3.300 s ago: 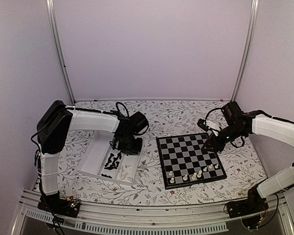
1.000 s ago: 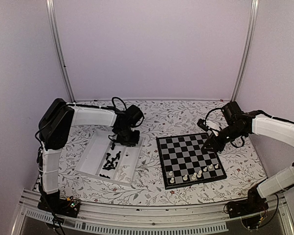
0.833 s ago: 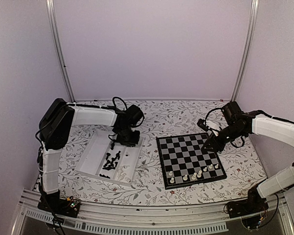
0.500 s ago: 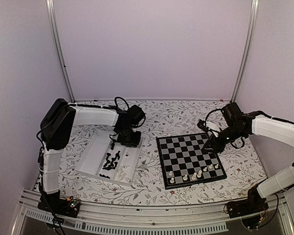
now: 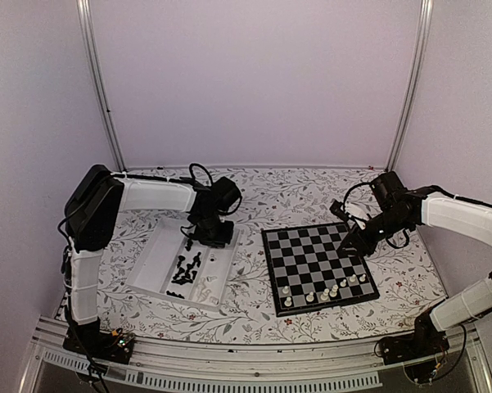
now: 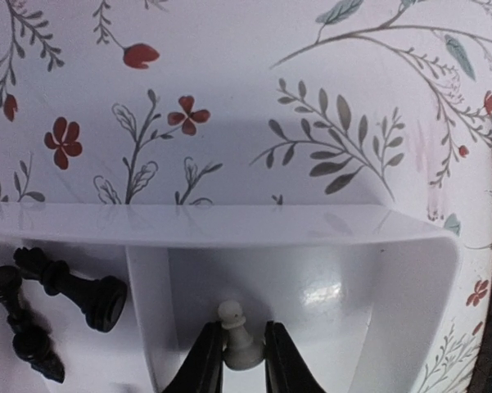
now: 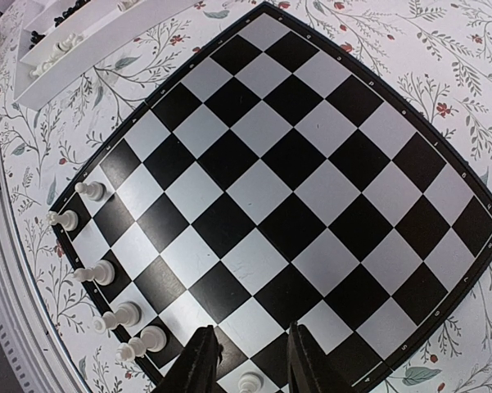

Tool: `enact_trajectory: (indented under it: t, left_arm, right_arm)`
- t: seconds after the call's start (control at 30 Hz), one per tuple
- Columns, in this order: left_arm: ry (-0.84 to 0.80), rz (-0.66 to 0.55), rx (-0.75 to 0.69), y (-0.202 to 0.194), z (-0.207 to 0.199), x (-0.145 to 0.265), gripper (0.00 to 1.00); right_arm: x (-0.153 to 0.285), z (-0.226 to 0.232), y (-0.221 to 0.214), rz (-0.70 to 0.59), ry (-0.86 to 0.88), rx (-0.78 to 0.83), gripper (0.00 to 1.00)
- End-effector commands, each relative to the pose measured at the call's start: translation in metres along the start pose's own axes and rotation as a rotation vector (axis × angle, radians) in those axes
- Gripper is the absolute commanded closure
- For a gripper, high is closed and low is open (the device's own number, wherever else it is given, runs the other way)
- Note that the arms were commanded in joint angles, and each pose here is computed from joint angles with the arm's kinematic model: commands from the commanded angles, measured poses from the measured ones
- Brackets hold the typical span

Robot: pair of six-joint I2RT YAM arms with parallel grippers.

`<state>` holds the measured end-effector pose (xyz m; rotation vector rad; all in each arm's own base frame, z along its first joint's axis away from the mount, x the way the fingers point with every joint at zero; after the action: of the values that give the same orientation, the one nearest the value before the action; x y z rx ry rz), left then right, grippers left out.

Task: Set up the chess pieces on the board
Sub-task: Pick up the chess piece from the storage box, then place the chess piece on the chessboard.

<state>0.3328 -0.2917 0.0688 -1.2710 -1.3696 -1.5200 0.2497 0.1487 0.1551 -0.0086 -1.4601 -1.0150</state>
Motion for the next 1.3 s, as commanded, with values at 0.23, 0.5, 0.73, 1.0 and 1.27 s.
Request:
enact_trajectory:
  t: [0.23,0.5,0.73,1.0,1.27]
  left_arm:
    - [0.028,0.154,-0.037,-0.033,0.006,-0.015,0.84]
    - [0.04,-0.076,-0.275,-0.007,-0.005,0.046,0.98]
    - [-0.074,-0.309,-0.431,-0.013,-0.015,0.084,1.0]
    - [-0.382,-0.677,-0.667,-0.039,-0.06,0.151,1.0]
    - [-0.505,-0.781,-0.777,-0.052,-0.107,0.176,1.0]
  right_arm:
    - [0.006,0.001,0.004,-0.032,-0.017,0.02,0.69]
    - [0.043,-0.003,0.055,-0.15,-0.081,0.072,0.7]
    - [0.069,0.008,0.101,-0.264,0.03,0.105,0.69]
    - [0.056,0.018,0.13,-0.25,0.356,0.0,0.67]
    - [0.009,0.051,0.133,-0.13,0.625,-0.065,0.63]
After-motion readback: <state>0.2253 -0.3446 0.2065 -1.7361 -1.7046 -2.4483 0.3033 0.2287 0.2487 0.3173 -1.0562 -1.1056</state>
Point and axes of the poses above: each gripper's point midway between its finger pads, its own x axis back along the fingers, its own z axis along the line the jaws close on, y = z × x, the point moved 6 cm from there along x, back along the fingers, and after that the axes turned 2 degrees about -x, right-handed, at the moved point
